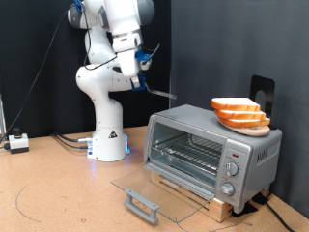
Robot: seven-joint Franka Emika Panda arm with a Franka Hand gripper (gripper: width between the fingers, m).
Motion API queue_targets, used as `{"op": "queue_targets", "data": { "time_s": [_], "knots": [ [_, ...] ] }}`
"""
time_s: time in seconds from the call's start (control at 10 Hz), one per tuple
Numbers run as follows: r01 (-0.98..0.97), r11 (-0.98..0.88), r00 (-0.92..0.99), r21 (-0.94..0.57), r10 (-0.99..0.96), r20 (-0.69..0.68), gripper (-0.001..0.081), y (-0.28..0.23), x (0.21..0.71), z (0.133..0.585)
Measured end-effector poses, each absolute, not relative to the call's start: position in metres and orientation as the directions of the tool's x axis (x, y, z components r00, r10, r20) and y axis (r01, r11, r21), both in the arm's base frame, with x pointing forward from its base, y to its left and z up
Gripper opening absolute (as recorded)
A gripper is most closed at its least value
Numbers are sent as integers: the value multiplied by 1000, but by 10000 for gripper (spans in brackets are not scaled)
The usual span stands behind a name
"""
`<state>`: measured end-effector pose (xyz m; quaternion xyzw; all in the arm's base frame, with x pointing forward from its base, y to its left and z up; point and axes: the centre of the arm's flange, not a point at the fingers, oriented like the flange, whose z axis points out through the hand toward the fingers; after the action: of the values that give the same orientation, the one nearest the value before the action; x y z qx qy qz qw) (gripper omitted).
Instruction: Make a piece of toast with the oven
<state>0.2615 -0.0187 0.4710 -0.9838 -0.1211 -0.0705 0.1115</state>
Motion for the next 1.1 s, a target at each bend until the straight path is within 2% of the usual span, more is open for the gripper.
{"op": "queue_targets", "data": {
  "time_s": [0.4, 0.7, 1.1],
  "knots": [
    [282, -930, 955, -236, 248, 166, 417, -55, 278, 454],
    [287, -930, 950, -231, 245, 194, 417, -49, 281, 458],
    [333, -914, 933, -231, 285, 218, 417, -14, 288, 461]
  ]
}}
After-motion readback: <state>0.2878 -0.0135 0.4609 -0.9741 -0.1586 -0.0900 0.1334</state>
